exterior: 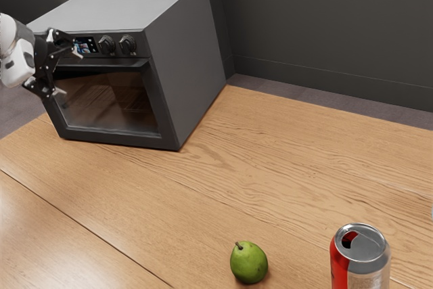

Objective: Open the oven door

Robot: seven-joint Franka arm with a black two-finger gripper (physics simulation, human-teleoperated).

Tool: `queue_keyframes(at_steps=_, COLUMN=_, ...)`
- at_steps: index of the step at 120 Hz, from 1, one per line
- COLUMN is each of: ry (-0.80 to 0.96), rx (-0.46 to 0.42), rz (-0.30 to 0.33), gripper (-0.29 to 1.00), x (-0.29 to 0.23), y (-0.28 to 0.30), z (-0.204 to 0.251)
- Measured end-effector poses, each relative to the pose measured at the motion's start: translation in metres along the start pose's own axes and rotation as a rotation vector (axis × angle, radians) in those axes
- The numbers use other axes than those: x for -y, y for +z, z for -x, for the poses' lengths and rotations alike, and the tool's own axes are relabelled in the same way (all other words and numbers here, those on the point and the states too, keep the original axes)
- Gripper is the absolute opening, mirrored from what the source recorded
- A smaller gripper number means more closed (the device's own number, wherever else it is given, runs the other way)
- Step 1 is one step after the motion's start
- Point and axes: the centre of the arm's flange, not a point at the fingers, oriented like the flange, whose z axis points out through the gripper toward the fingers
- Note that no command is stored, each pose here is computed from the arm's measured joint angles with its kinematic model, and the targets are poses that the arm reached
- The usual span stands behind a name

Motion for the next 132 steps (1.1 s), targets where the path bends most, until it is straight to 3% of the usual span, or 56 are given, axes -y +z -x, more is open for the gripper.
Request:
queue_keyframes(at_steps=51, ry=0.149, rx=0.091, rz=0.028, gripper=0.70, x=0.012, y=0.028, z=-0.007)
queue_keyframes(at_steps=73, ry=0.102, rx=0.122, rz=0.037, gripper=0.70, x=0.001, y=0.027, z=0.014)
queue_keyframes(at_steps=85, ry=0.033, rx=0.182, rz=0.036, gripper=0.70, x=-0.011, y=0.029, z=0.037)
queue_keyframes(at_steps=132, ry=-0.174, rx=0.243, rz=-0.032, gripper=0.70, x=-0.009, y=0.026, z=0.042)
